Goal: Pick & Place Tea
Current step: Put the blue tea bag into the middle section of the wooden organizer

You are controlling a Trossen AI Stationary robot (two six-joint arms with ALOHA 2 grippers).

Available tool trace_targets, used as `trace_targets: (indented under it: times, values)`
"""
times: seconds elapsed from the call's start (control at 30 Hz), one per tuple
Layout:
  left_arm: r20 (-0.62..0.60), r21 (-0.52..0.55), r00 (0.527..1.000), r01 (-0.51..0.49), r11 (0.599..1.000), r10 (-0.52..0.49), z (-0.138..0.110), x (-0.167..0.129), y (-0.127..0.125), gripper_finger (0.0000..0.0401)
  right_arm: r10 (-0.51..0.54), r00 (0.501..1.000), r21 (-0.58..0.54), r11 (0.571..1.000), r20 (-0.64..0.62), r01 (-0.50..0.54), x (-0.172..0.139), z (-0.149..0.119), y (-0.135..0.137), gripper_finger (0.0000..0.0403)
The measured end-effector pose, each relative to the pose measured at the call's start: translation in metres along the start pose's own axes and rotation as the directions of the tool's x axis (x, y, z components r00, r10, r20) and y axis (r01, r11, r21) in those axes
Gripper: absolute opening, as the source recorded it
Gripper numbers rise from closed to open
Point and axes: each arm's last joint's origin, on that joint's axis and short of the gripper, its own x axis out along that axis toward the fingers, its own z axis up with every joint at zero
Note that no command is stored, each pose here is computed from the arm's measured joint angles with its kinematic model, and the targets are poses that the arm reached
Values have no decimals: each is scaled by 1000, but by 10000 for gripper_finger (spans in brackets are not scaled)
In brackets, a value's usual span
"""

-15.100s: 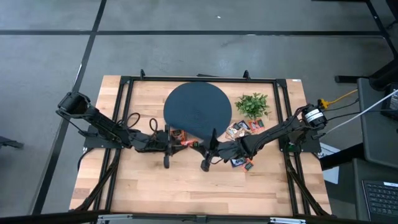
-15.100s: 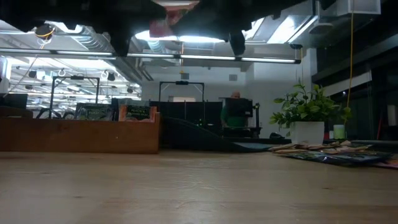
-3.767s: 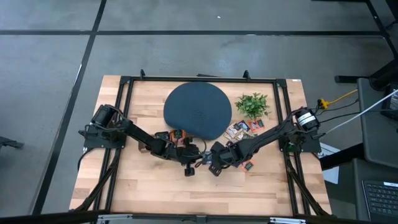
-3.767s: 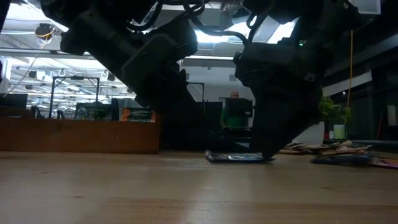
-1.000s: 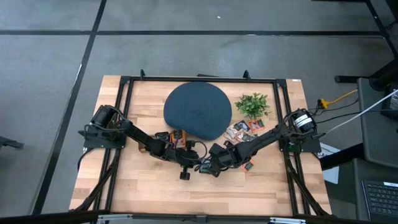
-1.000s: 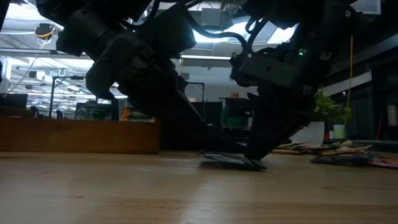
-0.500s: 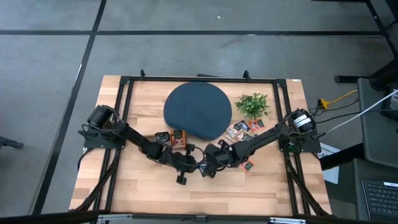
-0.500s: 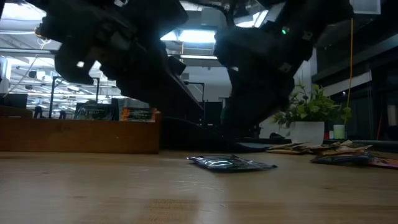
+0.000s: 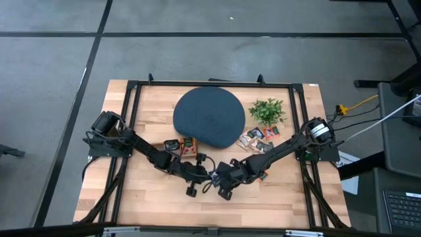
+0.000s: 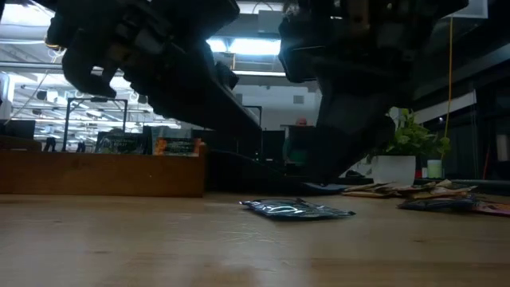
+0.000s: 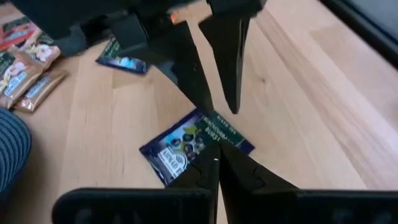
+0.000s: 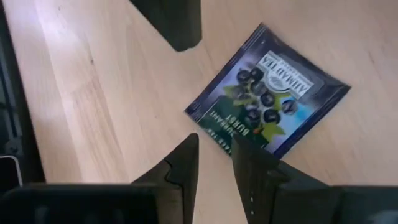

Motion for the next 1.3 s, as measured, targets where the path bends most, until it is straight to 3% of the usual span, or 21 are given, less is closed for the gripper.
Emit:
trace_targets:
  times: [0.4, 0.93, 1.3]
  values:
    - [-15, -68, 998, -65, 996, 64, -7, 7, 2, 2, 2, 1000, 26, 1000, 1, -2, 0, -1, 1, 94]
    - [-68, -192, 996, -65, 979, 53, -12, 13, 17, 1, -37, 999, 63, 997, -39, 39, -1, -8, 0, 94]
    - [-107, -286, 992, 34, 958, -67, -6, 15, 19, 2, -292, 942, 9, 955, -165, 298, -11, -34, -13, 94]
